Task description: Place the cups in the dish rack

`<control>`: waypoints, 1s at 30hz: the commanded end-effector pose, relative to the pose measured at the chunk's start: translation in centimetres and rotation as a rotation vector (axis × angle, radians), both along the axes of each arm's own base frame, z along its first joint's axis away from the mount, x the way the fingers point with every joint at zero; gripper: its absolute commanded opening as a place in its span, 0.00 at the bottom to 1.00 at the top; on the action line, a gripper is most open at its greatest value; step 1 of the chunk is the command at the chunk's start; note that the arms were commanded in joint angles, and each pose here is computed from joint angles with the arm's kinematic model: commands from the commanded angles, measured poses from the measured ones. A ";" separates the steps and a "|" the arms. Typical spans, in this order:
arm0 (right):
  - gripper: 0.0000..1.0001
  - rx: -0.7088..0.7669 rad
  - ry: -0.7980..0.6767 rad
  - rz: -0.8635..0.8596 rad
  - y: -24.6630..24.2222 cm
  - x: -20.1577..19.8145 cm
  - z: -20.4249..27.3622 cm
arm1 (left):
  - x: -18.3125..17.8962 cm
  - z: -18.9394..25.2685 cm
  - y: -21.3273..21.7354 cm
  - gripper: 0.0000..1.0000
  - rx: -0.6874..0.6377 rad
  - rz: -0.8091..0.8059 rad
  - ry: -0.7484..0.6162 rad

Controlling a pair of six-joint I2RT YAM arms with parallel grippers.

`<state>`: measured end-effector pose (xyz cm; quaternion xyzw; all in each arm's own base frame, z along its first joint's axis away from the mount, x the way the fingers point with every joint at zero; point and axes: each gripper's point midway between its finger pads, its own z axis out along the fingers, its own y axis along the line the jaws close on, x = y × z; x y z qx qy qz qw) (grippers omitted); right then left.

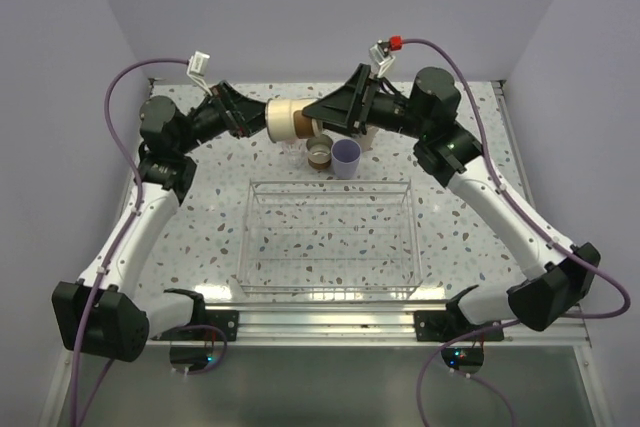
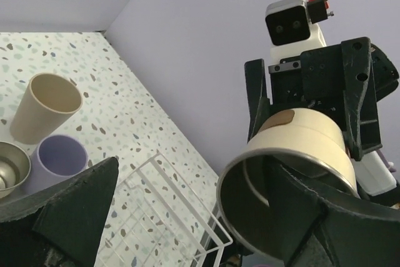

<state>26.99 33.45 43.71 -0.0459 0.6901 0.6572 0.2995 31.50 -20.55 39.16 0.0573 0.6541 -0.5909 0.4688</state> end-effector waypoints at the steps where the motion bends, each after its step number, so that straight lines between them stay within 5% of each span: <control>1: 0.00 0.003 -0.111 -0.086 -3.5 -0.5 3.4 | 0.2 0.9 1.1 1.00 0.088 0.076 -0.045; 7: 0.00 -0.036 -0.095 -0.222 -8.7 1.2 3.1 | 2.6 -1.9 3.8 1.00 0.215 0.289 0.069; 13: 0.00 -0.373 -0.154 -0.382 -13.0 1.7 -1.0 | 2.6 -1.2 7.2 1.00 0.302 0.498 -0.021; 21: 0.00 -0.736 -0.059 -0.489 -18.4 0.0 -7.6 | 2.9 -3.5 5.2 1.00 0.403 0.322 0.055; 30: 0.00 -0.992 0.091 -0.519 -21.6 -1.7 -14.3 | 5.6 -6.7 6.9 1.00 0.521 0.419 0.131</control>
